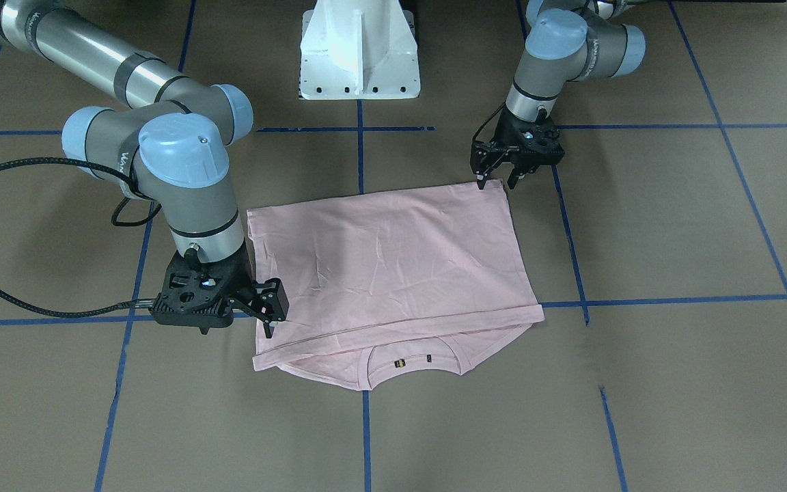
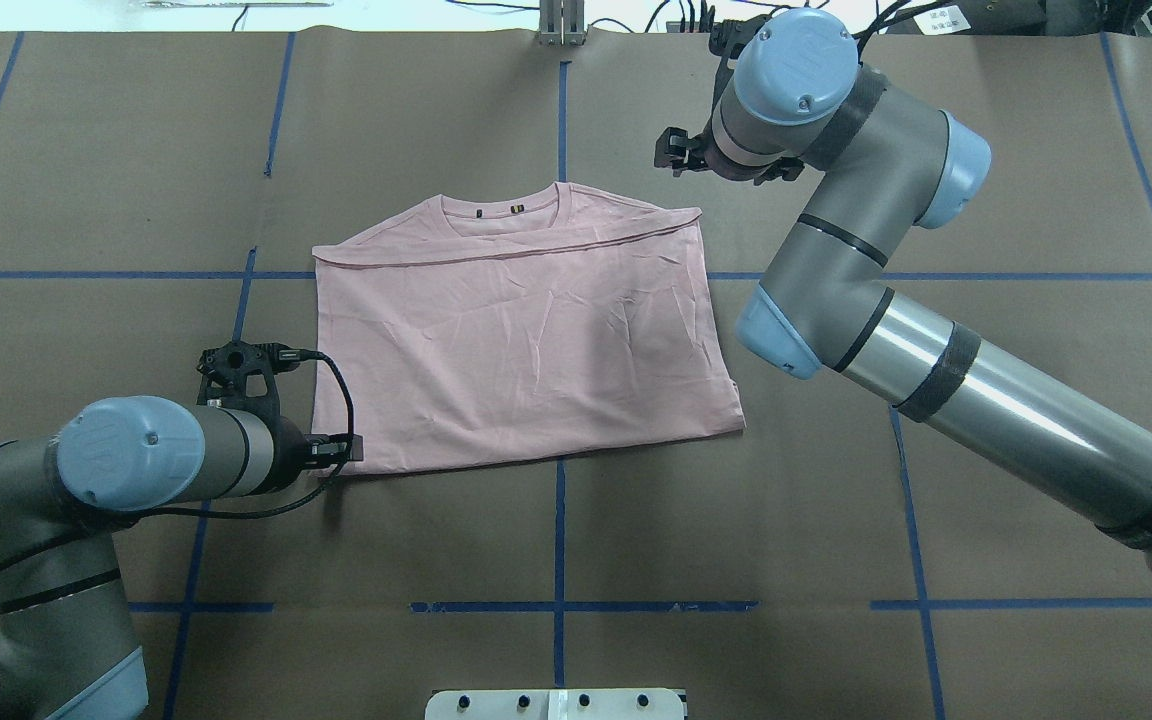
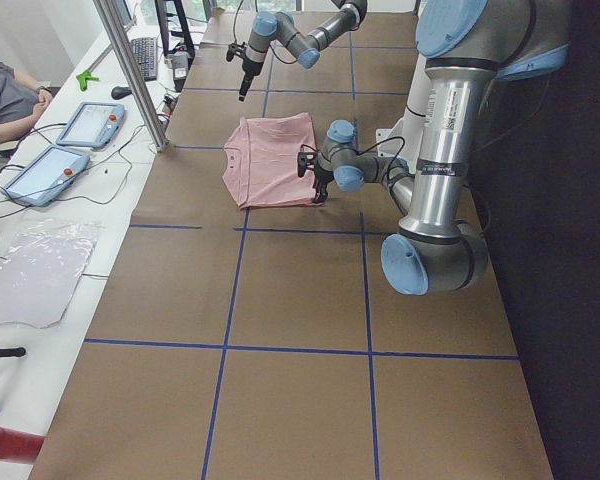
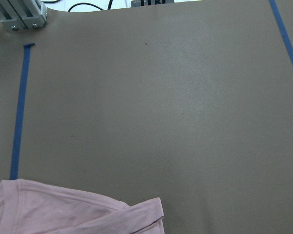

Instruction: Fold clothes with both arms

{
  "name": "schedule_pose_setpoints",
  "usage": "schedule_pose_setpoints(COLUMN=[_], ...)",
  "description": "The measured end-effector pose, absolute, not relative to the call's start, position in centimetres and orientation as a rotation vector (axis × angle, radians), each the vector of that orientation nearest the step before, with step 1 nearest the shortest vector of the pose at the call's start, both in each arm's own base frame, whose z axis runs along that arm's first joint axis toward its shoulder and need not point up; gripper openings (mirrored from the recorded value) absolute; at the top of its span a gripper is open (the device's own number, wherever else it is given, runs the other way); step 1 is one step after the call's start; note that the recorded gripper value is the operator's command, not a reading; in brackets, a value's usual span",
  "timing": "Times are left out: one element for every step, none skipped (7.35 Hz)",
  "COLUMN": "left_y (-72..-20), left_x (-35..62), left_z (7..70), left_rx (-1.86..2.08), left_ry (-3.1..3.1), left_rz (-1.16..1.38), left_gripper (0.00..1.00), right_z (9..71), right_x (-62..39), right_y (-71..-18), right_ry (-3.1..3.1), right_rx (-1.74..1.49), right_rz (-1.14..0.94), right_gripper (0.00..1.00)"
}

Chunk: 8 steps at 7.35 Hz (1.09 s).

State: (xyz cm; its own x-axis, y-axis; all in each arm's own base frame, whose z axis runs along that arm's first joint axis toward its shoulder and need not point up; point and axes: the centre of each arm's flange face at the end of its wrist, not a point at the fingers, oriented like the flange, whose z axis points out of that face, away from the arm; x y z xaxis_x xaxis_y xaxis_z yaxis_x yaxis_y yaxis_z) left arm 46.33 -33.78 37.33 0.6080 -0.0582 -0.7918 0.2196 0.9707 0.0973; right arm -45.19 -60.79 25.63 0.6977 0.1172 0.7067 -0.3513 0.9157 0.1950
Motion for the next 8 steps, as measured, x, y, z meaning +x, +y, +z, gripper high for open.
schedule_pose_setpoints(left_y=[-33.5, -33.1, -32.9, -32.7, -32.6, -32.5, -32.6, -33.7], left_x=[46.7, 47.0, 47.2, 47.3, 47.0, 46.4, 45.4, 44.2], left_z=[37.5, 37.5, 37.5, 37.4, 37.2, 37.0, 37.3, 37.7], left_rx=[0.188, 0.185, 0.183, 0.182, 0.185, 0.196, 0.222, 0.268], left_ry=[0.902, 0.902, 0.902, 0.904, 0.909, 0.911, 0.903, 0.881], left_rz=[-0.155, -0.148, -0.143, -0.140, -0.136, -0.116, -0.073, -0.024], left_gripper=[0.27, 0.05, 0.00, 0.00, 0.00, 0.00, 0.00, 0.00], right_z=[25.7, 25.7, 25.8, 26.0, 26.2, 26.3, 26.4, 26.6], right_x=[-45.2, -45.2, -45.2, -45.1, -45.1, -45.1, -45.0, -44.9], right_y=[-60.8, -60.8, -60.8, -60.8, -60.7, -60.7, -60.6, -60.5], right_ry=[-0.756, -0.755, -0.754, -0.753, -0.751, -0.751, -0.752, -0.752], right_rx=[0.330, 0.330, 0.330, 0.329, 0.329, 0.330, 0.330, 0.331], right_rz=[0.267, 0.267, 0.267, 0.268, 0.268, 0.269, 0.269, 0.269], right_gripper=[1.00, 1.00, 1.00, 1.00, 1.00, 1.00, 1.00, 1.00])
